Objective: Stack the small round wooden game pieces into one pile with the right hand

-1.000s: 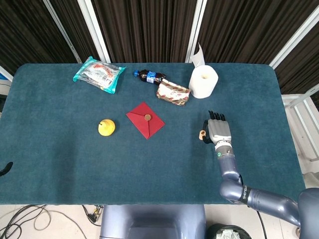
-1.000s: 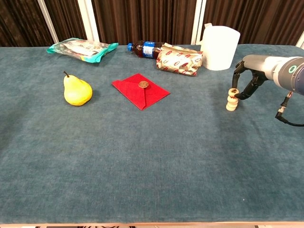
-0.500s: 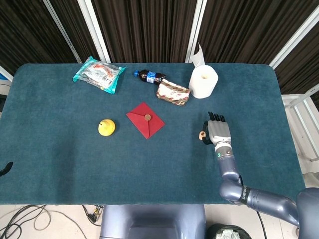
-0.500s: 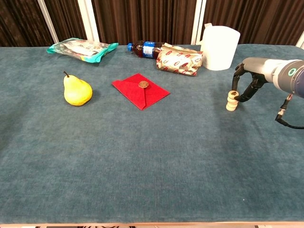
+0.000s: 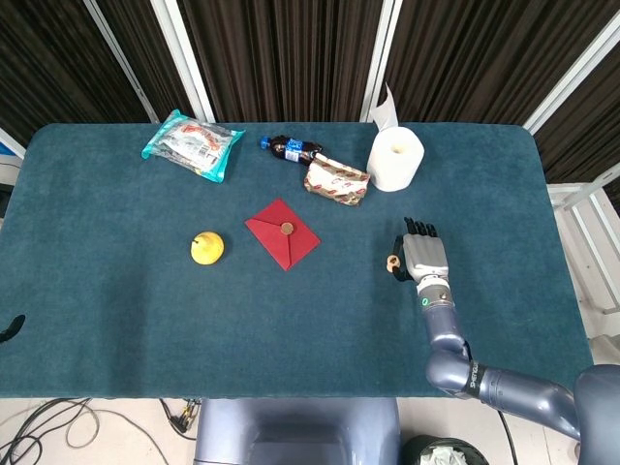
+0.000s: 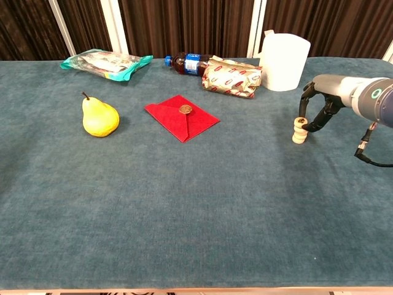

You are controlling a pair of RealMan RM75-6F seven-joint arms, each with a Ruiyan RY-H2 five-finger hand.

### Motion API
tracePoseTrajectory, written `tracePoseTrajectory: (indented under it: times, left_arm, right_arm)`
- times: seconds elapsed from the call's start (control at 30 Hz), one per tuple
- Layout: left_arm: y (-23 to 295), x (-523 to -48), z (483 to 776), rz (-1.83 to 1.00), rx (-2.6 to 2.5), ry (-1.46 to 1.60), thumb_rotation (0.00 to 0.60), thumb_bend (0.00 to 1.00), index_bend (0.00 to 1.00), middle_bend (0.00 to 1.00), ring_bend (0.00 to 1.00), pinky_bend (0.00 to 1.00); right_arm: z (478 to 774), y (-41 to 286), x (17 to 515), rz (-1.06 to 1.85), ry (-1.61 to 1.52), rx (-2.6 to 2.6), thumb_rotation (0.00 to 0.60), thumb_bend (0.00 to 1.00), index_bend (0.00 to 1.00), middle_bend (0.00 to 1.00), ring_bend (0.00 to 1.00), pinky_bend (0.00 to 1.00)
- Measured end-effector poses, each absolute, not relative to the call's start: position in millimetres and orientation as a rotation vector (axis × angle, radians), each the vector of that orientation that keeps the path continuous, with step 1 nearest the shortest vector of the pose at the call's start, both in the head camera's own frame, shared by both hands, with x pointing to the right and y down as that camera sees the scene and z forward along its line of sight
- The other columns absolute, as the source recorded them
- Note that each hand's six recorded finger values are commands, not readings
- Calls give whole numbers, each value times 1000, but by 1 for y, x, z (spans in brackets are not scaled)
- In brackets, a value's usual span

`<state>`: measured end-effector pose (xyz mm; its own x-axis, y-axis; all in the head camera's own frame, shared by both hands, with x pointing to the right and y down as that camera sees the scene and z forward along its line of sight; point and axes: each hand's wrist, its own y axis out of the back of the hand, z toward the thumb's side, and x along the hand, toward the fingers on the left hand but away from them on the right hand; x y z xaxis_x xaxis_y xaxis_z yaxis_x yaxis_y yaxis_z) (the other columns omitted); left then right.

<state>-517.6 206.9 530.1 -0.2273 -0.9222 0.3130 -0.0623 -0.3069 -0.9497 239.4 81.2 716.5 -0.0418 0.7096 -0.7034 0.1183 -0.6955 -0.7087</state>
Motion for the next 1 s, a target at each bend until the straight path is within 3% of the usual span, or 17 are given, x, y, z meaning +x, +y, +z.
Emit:
tracePoseTrajectory:
  times: [0.67, 1.0]
  left_arm:
    - [207, -518, 530, -1617, -1336, 1237, 600, 164, 110, 0, 0, 0]
    - [207, -518, 531, -1617, -1332, 1235, 600, 165, 110, 0, 0, 0]
  right_arm:
    - [716, 82, 242, 1791, -869, -1793, 600, 426, 439, 0, 0, 0]
    - [691, 68, 235, 1697, -949, -1801, 600, 426, 297, 0, 0, 0]
